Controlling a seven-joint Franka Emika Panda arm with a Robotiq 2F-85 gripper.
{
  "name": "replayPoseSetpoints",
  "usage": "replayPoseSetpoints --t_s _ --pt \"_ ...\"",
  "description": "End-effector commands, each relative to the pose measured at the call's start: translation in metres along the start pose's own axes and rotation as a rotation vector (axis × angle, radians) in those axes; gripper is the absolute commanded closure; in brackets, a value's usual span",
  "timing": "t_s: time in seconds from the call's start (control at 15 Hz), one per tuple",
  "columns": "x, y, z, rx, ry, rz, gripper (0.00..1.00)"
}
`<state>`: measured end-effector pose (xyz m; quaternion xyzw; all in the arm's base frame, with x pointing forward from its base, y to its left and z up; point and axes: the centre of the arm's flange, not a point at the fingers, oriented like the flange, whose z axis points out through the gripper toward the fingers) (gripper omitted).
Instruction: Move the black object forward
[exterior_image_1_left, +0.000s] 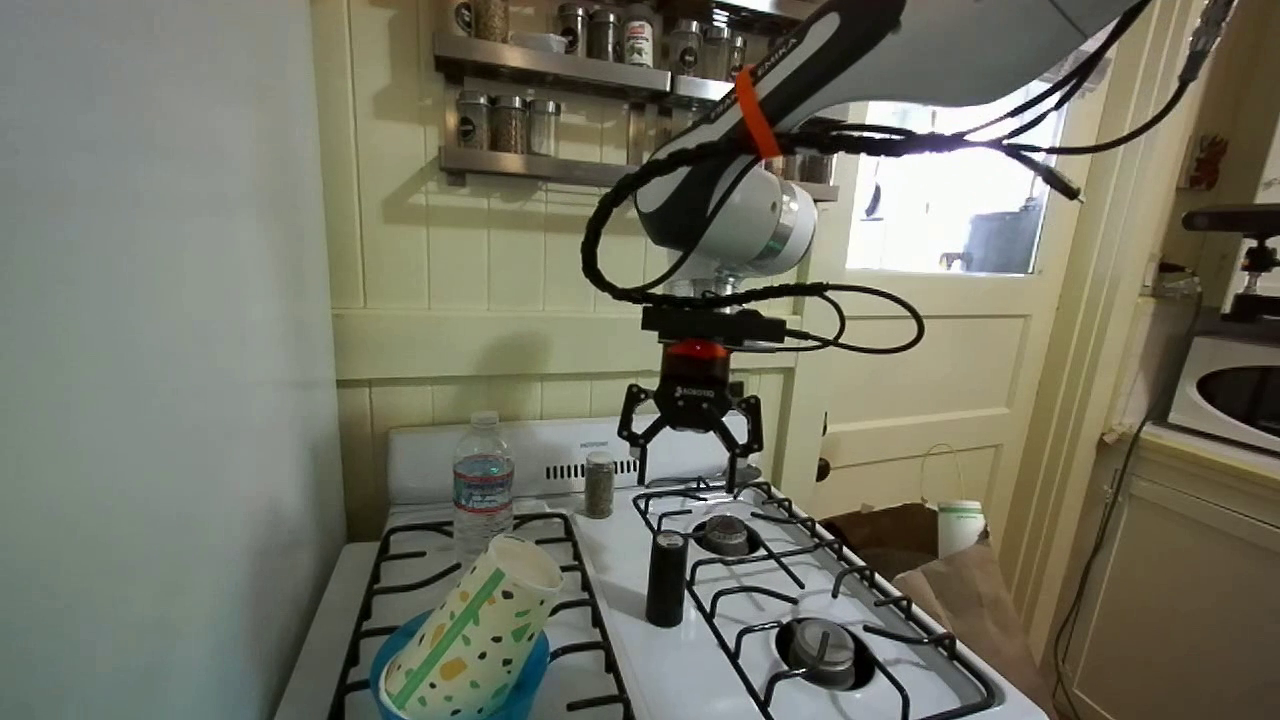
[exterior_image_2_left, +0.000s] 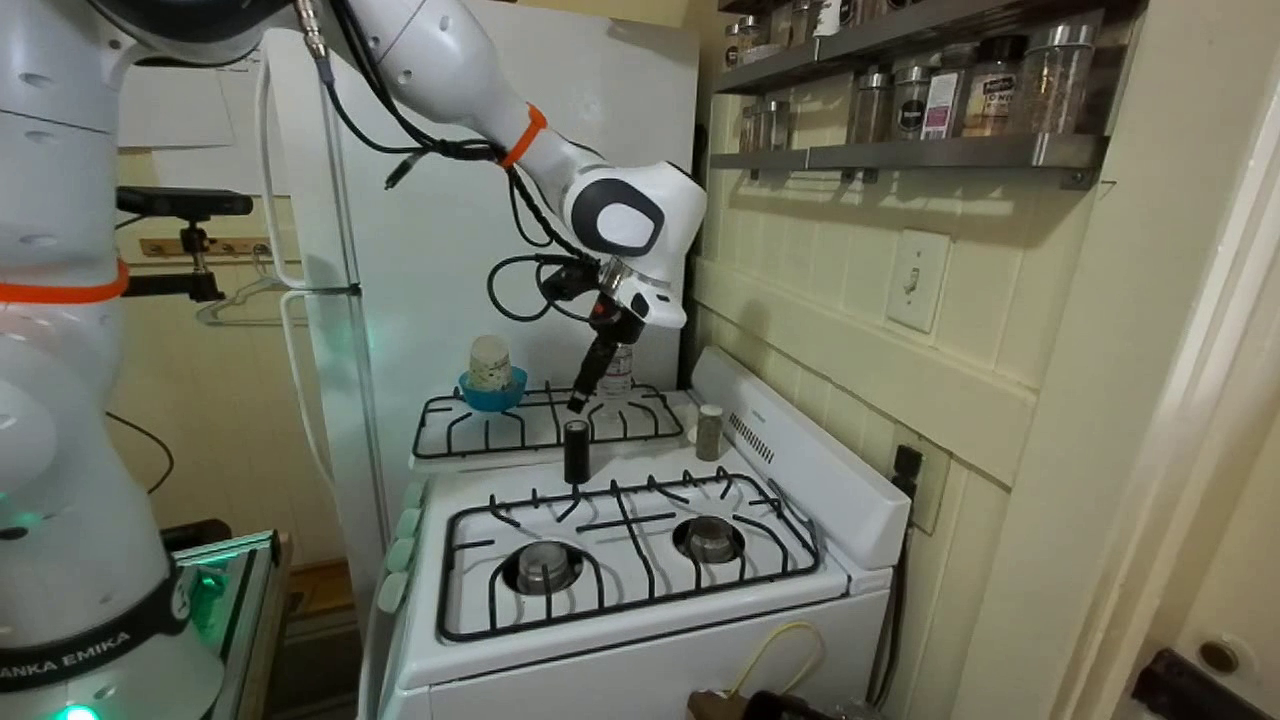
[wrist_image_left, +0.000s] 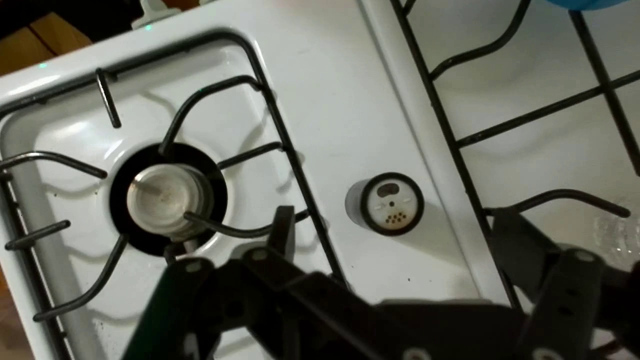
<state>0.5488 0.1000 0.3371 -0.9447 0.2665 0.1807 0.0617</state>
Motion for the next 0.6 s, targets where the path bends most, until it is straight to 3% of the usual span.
replayPoseSetpoints --t_s 0.0,0.27,0.33,0.53 --pt "-0.034 0.019 -0.001 0.032 0.179 -0.087 0.00" --pt "-0.041 0.021 -0.010 0.143 0.366 -0.173 0.00" --pt "-0.025 0.006 -0.016 0.105 0.296 -0.132 0.00" --pt "-0.031 0.011 -0.018 0.129 0.347 -0.156 0.00"
